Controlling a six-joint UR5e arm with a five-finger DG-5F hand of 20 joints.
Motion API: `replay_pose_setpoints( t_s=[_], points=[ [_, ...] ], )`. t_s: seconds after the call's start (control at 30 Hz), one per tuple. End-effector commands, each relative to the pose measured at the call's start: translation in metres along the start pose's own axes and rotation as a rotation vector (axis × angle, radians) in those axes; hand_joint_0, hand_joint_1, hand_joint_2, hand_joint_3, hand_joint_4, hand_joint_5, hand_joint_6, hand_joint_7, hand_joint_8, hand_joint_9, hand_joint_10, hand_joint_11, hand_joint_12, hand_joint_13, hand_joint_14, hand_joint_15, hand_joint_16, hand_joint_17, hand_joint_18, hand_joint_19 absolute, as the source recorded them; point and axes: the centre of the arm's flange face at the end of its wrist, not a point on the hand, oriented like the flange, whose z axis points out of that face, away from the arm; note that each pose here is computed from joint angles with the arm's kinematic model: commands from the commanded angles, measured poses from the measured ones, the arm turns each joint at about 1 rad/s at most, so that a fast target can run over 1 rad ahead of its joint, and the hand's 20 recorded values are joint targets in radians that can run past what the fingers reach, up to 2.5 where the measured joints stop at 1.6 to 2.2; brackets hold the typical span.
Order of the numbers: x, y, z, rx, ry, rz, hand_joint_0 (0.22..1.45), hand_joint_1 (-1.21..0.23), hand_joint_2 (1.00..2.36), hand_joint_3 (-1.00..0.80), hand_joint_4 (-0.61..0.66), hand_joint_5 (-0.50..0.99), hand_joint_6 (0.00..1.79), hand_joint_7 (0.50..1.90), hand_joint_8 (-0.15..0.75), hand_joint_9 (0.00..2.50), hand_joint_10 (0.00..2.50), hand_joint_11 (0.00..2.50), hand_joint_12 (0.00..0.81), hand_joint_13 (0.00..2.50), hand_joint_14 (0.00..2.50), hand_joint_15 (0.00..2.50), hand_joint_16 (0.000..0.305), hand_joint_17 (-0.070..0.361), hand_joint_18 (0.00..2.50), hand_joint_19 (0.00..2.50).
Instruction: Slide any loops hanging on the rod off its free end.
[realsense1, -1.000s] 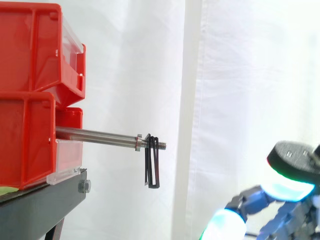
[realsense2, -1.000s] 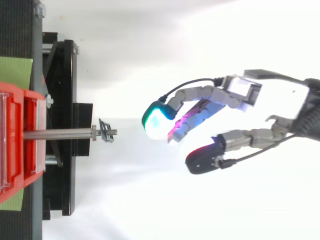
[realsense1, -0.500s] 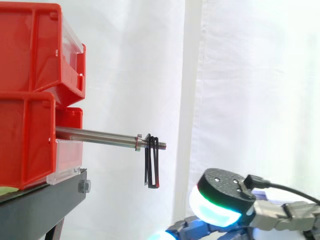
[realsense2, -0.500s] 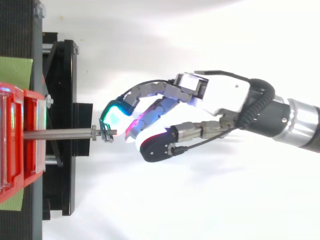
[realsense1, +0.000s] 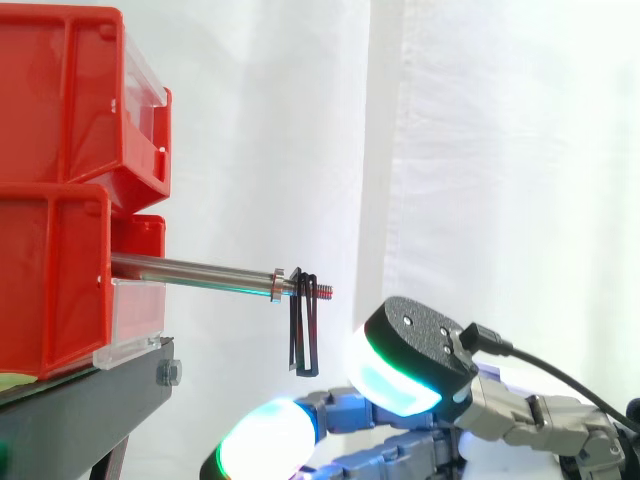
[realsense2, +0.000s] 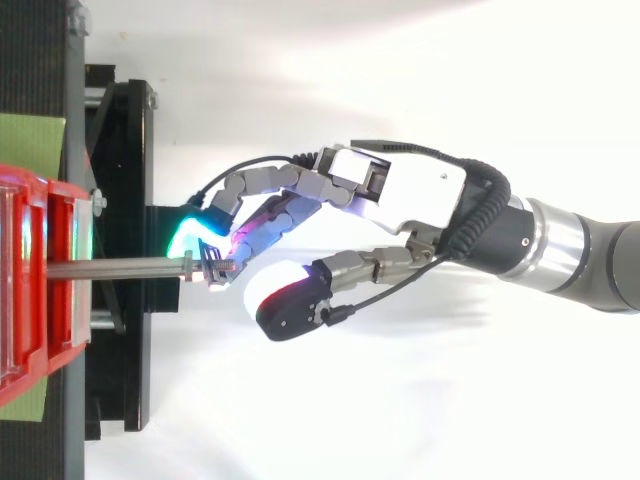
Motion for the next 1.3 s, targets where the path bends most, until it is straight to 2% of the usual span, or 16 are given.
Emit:
replay_pose_setpoints(
  t_s=[0.0, 0.17, 0.2, 0.23, 0.27, 0.33, 0.7, 0.73, 0.83, 0.87, 0.97, 1.2, 1.27],
  points=[
    [0.003, 0.002, 0.005, -0.035, 0.005, -0.010, 0.59, -0.62, 1.01, -0.39, 0.34, -0.14, 0.50, 0.93, 0.318, 0.96, 0.01, 0.31, 0.314, 0.90, 0.01, 0.27, 0.045, 0.100, 0.82, 0.40],
    [0.004, 0.005, 0.008, -0.052, 0.006, -0.035, 0.59, -0.63, 1.01, -0.39, 0.34, -0.13, 0.50, 0.96, 0.315, 0.96, 0.01, 0.32, 0.312, 0.90, 0.01, 0.28, 0.045, 0.101, 0.82, 0.40],
    [0.004, -0.001, 0.007, -0.051, 0.006, -0.039, 0.59, -0.63, 1.01, -0.39, 0.34, -0.13, 0.50, 0.97, 0.318, 0.96, 0.01, 0.33, 0.312, 0.90, 0.01, 0.28, 0.045, 0.101, 0.82, 0.40],
    [0.004, -0.004, 0.010, -0.067, -0.001, -0.033, 0.59, -0.63, 1.01, -0.39, 0.34, -0.13, 0.50, 0.97, 0.318, 0.96, 0.01, 0.33, 0.314, 0.90, 0.01, 0.27, 0.045, 0.101, 0.82, 0.40],
    [0.004, -0.004, 0.010, -0.067, -0.001, -0.033, 0.59, -0.63, 1.01, -0.39, 0.33, -0.13, 0.50, 0.97, 0.317, 0.96, 0.01, 0.33, 0.313, 0.90, 0.01, 0.28, 0.045, 0.101, 0.82, 0.40],
    [0.005, 0.000, 0.017, -0.085, -0.006, -0.030, 0.59, -0.63, 1.01, -0.39, 0.33, -0.13, 0.50, 0.98, 0.318, 0.96, 0.01, 0.32, 0.314, 0.90, 0.01, 0.27, 0.045, 0.101, 0.82, 0.40],
    [0.005, 0.000, 0.017, -0.089, -0.008, -0.053, 0.59, -0.63, 1.01, -0.39, 0.35, -0.12, 0.50, 0.99, 0.317, 0.96, 0.01, 0.33, 0.314, 0.91, 0.01, 0.28, 0.044, 0.099, 0.82, 0.40],
    [0.004, -0.011, 0.014, -0.078, -0.008, -0.053, 0.59, -0.63, 1.01, -0.38, 0.34, -0.12, 0.50, 0.99, 0.317, 0.96, 0.01, 0.33, 0.314, 0.91, 0.01, 0.28, 0.044, 0.099, 0.82, 0.41],
    [0.005, -0.020, 0.015, -0.078, -0.009, -0.046, 0.59, -0.63, 1.01, -0.38, 0.34, -0.12, 0.50, 1.02, 0.317, 0.97, 0.01, 0.33, 0.313, 0.90, 0.01, 0.28, 0.044, 0.099, 0.81, 0.40],
    [0.005, -0.017, 0.019, -0.084, -0.012, -0.039, 0.59, -0.63, 1.01, -0.38, 0.34, -0.11, 0.50, 1.03, 0.317, 0.96, 0.01, 0.33, 0.313, 0.90, 0.01, 0.28, 0.044, 0.098, 0.81, 0.40],
    [0.004, -0.019, 0.018, -0.077, -0.011, -0.032, 0.59, -0.63, 1.01, -0.37, 0.33, -0.11, 0.50, 1.08, 0.317, 0.97, 0.01, 0.32, 0.313, 0.90, 0.01, 0.27, 0.043, 0.097, 0.81, 0.41],
    [-0.003, -0.018, 0.021, -0.084, -0.022, -0.029, 0.60, -0.62, 1.01, -0.37, 0.30, -0.10, 0.50, 1.16, 0.314, 0.97, 0.01, 0.35, 0.312, 0.90, 0.01, 0.28, 0.043, 0.096, 0.80, 0.41],
    [-0.006, -0.018, 0.021, -0.086, -0.017, -0.031, 0.60, -0.62, 1.01, -0.37, 0.31, -0.10, 0.50, 1.17, 0.318, 0.97, 0.01, 0.34, 0.310, 0.90, 0.01, 0.28, 0.043, 0.096, 0.80, 0.40]
  ],
)
